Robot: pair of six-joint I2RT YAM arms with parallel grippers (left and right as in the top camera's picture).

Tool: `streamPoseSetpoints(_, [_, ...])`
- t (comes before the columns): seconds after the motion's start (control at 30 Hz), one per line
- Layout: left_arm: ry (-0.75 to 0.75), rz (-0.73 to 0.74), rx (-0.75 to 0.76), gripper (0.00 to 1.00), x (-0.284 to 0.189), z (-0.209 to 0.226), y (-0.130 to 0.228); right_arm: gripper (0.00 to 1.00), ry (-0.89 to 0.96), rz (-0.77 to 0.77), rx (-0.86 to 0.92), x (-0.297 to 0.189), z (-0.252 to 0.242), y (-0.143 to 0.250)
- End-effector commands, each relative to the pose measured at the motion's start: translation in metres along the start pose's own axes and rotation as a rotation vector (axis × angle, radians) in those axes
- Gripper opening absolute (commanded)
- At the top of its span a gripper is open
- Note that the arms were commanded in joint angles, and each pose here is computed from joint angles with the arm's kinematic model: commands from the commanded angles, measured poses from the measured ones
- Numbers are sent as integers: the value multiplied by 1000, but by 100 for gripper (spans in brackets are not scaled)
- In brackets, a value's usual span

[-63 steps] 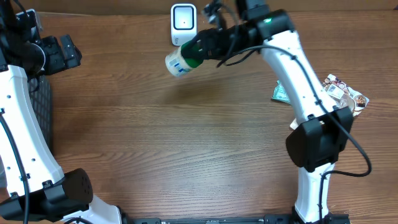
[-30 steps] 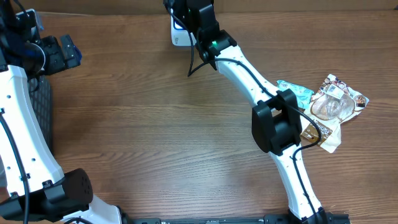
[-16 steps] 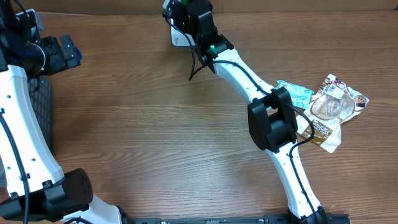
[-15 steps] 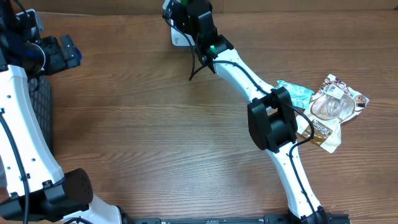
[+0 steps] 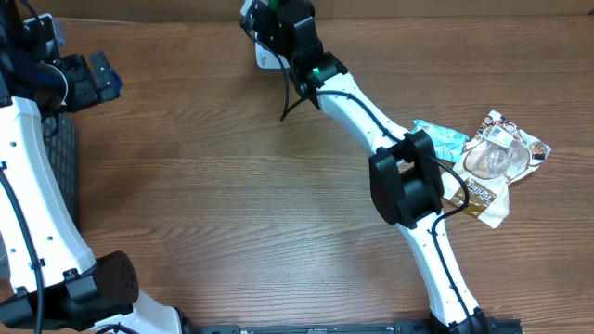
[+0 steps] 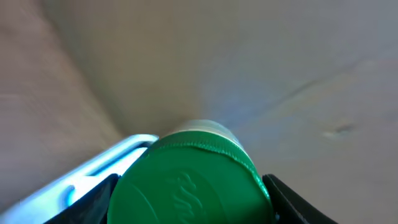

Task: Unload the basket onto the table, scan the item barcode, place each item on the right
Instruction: 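Carry the jar right and set it down beside the wipes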

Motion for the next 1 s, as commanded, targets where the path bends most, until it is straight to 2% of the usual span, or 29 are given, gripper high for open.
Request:
streamPoseSetpoints(0.0, [0, 2, 21, 100, 1, -2, 0, 42, -122, -237, 228, -65, -34, -101])
streamPoseSetpoints(0.13, [0, 2, 21, 100, 1, -2, 0, 42, -508, -236, 425, -116, 5, -131])
streamPoseSetpoints(0.2, [0, 2, 21, 100, 1, -2, 0, 36, -634, -191, 507, -130, 20, -133])
streamPoseSetpoints(0.27, [0, 2, 21, 100, 1, -2, 0, 32, -848, -38, 627, -153, 53, -121])
streamPoseSetpoints(0.3, [0, 2, 21, 100, 1, -2, 0, 32, -863, -14, 637, -155, 56, -118])
streamPoseSetpoints(0.4, [0, 2, 21, 100, 1, -2, 0, 38, -930, 261, 678, -174, 81, -80])
streamPoseSetpoints(0.47, [0, 2, 21, 99, 1, -2, 0, 40, -879, 468, 657, -185, 87, -47])
streamPoseSetpoints(0.5, [0, 2, 21, 100, 1, -2, 0, 43, -786, 632, 605, -191, 85, -17])
streamPoseSetpoints(0.6, [0, 2, 21, 100, 1, -2, 0, 43, -639, 838, 506, -200, 78, 24])
streamPoseSetpoints(0.63, [0, 2, 21, 100, 1, -2, 0, 44, -536, 944, 498, -203, 70, 48])
streamPoseSetpoints(0.7, [0, 2, 21, 100, 1, -2, 0, 44, -420, 1035, 519, -203, 57, 74])
streamPoseSetpoints(0.77, [0, 2, 21, 100, 1, -2, 0, 44, -330, 1099, 573, -202, 46, 96])
streamPoseSetpoints(0.93, [0, 2, 21, 100, 1, -2, 0, 43, -89, 1254, 873, -206, 8, 155])
streamPoseSetpoints(0.97, [0, 2, 21, 100, 1, -2, 0, 43, 0, 1301, 990, -211, -8, 176])
Point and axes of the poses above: each gripper's point midway between its finger pads, its own x axis out along the fingers, its own z axis along the line the jaws close on, y = z × x, the point moved 4 cm from there along -x, back along the fingers, and after that the axes turned 1 degree about -x, right-handed, at the moved point
